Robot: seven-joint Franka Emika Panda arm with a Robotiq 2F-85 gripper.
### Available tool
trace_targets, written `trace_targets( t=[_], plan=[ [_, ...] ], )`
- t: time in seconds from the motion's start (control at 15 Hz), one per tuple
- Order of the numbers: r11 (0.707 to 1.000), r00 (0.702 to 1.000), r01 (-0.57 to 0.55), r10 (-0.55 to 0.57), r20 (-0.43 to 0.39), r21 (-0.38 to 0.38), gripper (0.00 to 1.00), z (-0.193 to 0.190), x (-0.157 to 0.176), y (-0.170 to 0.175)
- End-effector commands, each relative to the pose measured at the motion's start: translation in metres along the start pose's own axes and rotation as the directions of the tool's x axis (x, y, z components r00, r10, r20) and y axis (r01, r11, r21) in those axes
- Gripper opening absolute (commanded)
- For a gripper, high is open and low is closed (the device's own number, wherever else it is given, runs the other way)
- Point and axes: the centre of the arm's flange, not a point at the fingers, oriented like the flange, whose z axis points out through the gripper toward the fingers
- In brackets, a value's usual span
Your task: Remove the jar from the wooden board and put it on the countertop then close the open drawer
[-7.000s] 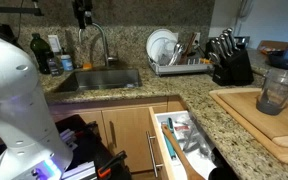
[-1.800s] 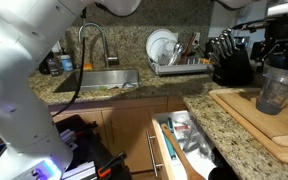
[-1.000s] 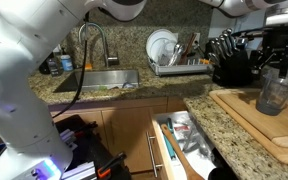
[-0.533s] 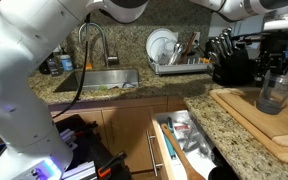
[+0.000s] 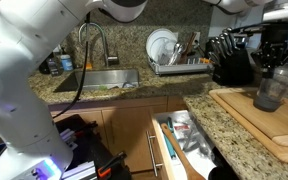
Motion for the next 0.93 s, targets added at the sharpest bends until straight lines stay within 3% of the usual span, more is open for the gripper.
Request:
trace_targets(
  t=[0.0,0.2,0.4,0.73,0.8,0.87],
  plan=[
    [0.997,0.994,0.074,-0.073,0.077,-0.006,0.03,-0.066,-0.003,0.014],
    [0.966,0.965,0.257,-0.255,0.064,-0.029,0.03,-0.114,-0.014,0.070],
    [0.913,0.914,0.406,-0.406,0.000,-0.048,0.03,-0.134,-0.032,0.124],
    [0.800,0.780,0.591,-0.599,-0.180,-0.102,0.03,-0.132,-0.070,0.183],
    [0.800,0.782,0.592,-0.600,-0.168,-0.101,0.03,-0.138,-0.067,0.175],
    [0.828,0.812,0.550,-0.561,-0.161,-0.110,0.11,-0.149,-0.094,0.133]
  ],
)
